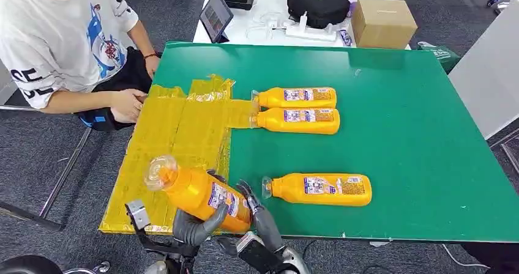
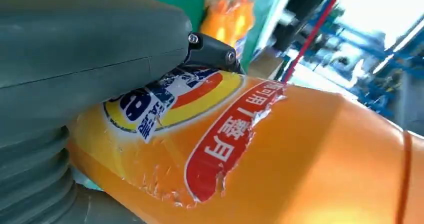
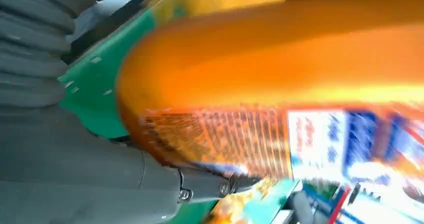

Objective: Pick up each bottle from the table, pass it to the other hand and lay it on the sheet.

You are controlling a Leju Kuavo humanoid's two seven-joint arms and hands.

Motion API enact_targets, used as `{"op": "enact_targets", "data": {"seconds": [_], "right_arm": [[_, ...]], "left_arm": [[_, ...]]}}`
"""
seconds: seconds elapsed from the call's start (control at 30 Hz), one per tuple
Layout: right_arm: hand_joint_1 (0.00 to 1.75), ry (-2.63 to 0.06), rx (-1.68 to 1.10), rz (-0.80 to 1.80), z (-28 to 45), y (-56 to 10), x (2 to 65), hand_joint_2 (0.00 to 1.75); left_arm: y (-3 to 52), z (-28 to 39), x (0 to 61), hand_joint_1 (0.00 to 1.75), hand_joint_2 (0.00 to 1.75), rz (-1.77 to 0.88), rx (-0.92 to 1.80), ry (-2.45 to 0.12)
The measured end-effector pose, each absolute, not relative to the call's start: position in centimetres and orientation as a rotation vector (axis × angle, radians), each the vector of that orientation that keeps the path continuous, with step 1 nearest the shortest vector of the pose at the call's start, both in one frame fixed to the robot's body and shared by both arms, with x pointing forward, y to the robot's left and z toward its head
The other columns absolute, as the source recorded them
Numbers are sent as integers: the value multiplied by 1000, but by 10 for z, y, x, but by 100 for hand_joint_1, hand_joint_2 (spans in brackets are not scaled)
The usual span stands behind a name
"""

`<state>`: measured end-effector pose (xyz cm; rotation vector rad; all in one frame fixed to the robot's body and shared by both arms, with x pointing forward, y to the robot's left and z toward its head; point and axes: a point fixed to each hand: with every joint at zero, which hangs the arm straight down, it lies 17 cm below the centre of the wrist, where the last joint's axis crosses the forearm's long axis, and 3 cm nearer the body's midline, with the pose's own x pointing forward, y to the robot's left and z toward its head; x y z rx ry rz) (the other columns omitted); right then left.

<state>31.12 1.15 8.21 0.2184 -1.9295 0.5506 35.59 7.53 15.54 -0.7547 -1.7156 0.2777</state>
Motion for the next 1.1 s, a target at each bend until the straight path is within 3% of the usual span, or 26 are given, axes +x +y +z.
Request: {"op": "enact_targets", "data": {"seconds": [0.23,0.57,0.83,1.1], "right_arm": [[0,-2093,262,316,161,-24,331,0],[0,-2294,47,-63,253,-105,344,0],[0,-2430,-103,-284,315,-155,333,0],[0,-2501,-111,-349,345,-168,328,0]], "left_arm": [[147,192,404,175,175,274,-300,-1977],[235,258,436,175,175,119,540,-2236],[229,239,496,175,175,-390,925,-2092],[221,169,540,175,175,-849,1032,-1850]]}}
